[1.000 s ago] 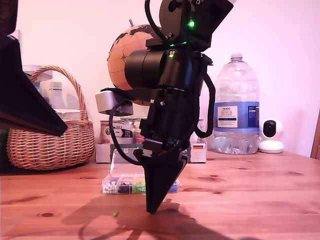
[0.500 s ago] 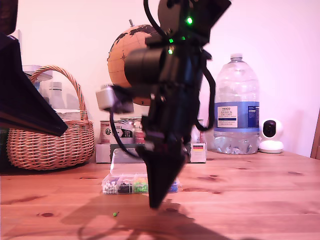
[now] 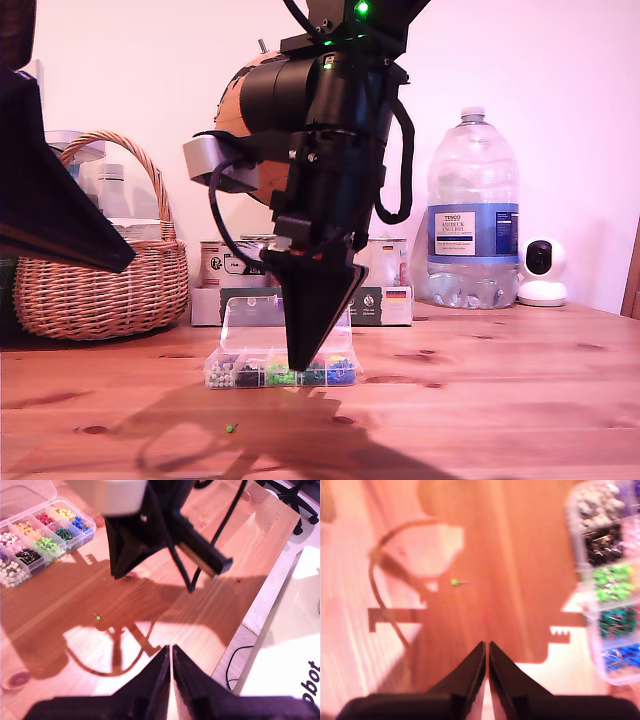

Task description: Sort the loose pins on the table into their correct compartments

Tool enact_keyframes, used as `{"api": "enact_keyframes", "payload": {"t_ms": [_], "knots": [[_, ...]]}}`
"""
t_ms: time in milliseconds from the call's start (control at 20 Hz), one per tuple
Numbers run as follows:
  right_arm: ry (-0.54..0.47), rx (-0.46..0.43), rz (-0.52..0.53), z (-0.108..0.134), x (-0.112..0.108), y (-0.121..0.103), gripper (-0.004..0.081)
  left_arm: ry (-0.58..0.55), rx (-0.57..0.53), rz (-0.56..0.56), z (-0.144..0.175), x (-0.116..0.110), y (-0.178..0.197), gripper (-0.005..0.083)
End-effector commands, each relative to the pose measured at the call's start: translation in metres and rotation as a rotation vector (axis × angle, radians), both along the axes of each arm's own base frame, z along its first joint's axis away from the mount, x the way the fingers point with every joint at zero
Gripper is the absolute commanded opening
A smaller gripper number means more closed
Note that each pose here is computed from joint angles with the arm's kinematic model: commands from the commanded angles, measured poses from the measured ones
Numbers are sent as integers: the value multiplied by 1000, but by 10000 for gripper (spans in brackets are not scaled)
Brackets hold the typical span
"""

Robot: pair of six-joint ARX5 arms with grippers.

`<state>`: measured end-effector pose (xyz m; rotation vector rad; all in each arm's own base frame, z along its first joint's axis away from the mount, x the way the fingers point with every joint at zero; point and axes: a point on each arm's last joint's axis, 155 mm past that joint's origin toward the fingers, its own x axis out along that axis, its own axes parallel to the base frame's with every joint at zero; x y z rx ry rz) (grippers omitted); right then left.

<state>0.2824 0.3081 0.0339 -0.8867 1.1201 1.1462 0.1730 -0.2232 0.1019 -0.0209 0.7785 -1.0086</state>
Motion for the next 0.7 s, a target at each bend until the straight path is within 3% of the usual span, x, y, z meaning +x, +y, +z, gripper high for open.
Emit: {"api": "enact_keyframes", "payload": {"t_ms": [0, 200, 500, 650], "knots": [[-21, 14, -24, 5, 16, 0, -12, 8, 2, -1, -4, -1, 0, -22], [-40, 33, -48, 20, 30, -1, -12, 8, 2, -1, -4, -1, 0, -22], [11, 89, -8, 23, 12, 17, -11, 6, 3, -2, -4, -1, 0, -22], [75, 71, -132, 20, 1, 17, 0, 6, 2, -2, -4, -1, 0, -22]]}}
